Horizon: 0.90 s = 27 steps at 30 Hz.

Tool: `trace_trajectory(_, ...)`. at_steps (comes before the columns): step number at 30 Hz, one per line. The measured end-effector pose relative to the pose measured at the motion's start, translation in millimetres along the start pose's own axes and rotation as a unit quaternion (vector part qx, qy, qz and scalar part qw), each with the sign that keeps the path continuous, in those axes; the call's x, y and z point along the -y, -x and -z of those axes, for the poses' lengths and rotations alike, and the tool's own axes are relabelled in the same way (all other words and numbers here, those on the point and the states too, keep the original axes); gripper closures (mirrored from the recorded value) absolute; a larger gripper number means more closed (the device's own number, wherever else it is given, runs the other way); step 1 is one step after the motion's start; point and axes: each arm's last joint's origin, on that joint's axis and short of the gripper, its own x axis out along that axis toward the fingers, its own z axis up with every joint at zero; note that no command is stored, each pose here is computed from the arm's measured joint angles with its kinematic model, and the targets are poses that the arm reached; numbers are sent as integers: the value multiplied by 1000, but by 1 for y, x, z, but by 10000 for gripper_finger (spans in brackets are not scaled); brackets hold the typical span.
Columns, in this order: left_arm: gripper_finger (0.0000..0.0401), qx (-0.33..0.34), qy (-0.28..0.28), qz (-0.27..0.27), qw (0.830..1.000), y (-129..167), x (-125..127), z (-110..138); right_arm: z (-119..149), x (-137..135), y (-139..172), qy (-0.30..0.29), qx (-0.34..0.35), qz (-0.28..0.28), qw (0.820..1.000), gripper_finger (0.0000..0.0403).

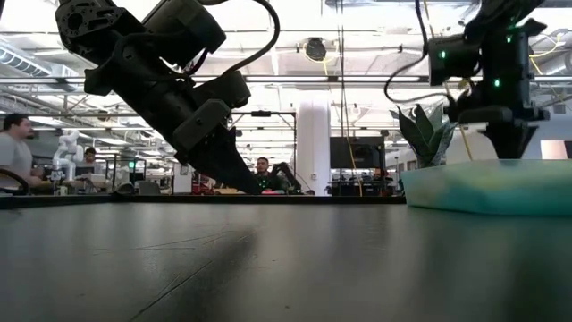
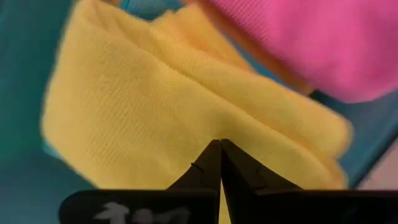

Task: Fold microfiber towels
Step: Put the yellow microfiber cloth into the green bin

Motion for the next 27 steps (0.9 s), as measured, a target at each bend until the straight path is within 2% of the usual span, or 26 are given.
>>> trace_trajectory(4,261,0,1,0,1000,0,0,0,3,1,-21,2,-33,25,999,403)
trace_trajectory(7,261,0,1,0,1000,0,0,0,3,3,-23,1,-39,40,998,403)
trace_trajectory(14,261,0,1,0,1000,0,0,0,-3,3,9,-5,-11,23,1000,403)
trace_trajectory(17,261,0,1,0,1000,0,0,0,-6,-1,21,7,33,-9,999,403)
trace_trajectory(22,261,0,1,0,1000,0,0,0,-9,-13,31,34,108,-106,988,403)
trace_trajectory(25,261,0,1,0,1000,0,0,0,-12,-21,30,53,127,-161,977,403)
trace_trajectory(27,261,0,1,0,1000,0,0,0,-12,-24,21,59,115,-181,975,403)
